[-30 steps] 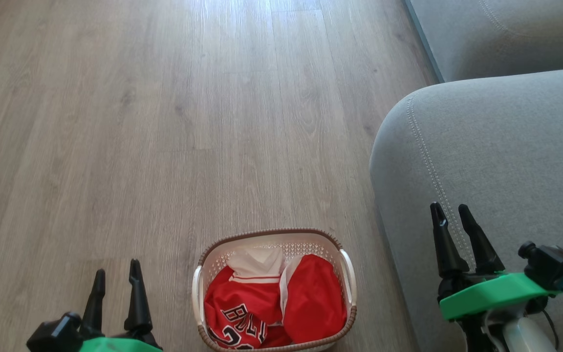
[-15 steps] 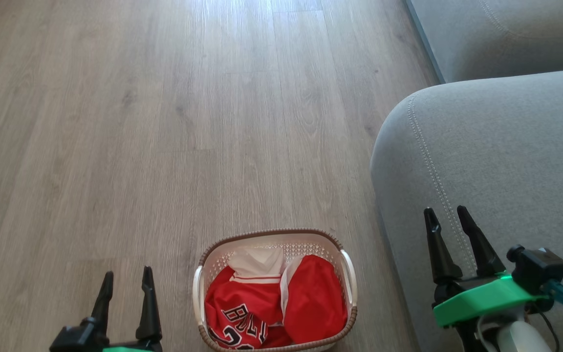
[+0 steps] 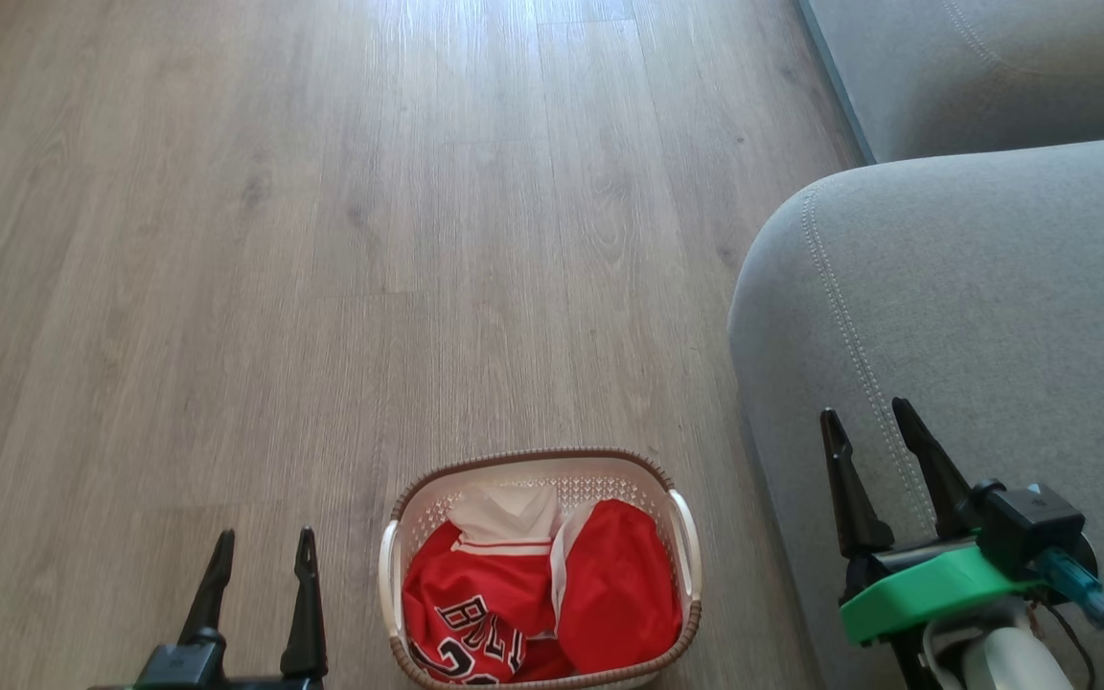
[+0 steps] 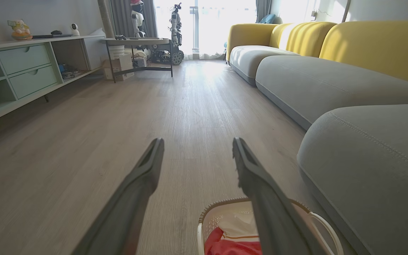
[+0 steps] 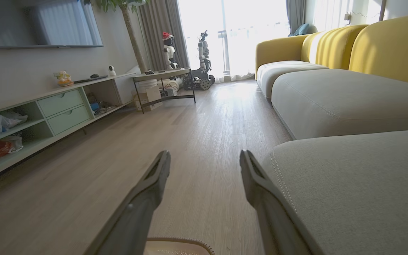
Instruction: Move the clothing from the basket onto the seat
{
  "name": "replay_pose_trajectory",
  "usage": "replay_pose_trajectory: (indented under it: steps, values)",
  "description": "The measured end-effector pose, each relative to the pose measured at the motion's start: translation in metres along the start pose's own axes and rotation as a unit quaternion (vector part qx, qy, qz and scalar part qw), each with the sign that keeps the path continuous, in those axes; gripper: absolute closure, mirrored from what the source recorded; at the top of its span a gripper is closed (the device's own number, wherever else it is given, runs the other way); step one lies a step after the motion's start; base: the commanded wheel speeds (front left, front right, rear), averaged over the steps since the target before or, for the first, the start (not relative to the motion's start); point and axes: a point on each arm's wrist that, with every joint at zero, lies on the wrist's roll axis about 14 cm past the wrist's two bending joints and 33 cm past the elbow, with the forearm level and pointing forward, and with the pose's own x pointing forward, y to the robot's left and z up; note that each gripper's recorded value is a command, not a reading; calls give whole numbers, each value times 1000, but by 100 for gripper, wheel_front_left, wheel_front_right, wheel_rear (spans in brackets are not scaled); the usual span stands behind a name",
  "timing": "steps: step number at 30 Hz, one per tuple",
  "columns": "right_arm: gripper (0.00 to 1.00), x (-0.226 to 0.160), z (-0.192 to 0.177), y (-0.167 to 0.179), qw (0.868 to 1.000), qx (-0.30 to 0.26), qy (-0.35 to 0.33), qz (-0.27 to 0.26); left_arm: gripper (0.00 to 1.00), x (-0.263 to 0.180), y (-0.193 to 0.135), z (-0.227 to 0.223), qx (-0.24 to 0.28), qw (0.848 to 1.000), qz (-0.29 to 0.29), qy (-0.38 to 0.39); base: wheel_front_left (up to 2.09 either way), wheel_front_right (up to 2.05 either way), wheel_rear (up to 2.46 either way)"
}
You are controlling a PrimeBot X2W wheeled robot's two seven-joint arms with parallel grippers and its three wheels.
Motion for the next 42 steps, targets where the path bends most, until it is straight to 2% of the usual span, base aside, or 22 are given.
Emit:
replay_pose_trajectory:
  steps: [42]
  values:
    - [0, 1, -7, -6, 1000, -4, 11, -9, 0, -2, 1, -21, -3, 999, 3, 34, 0, 0, 0]
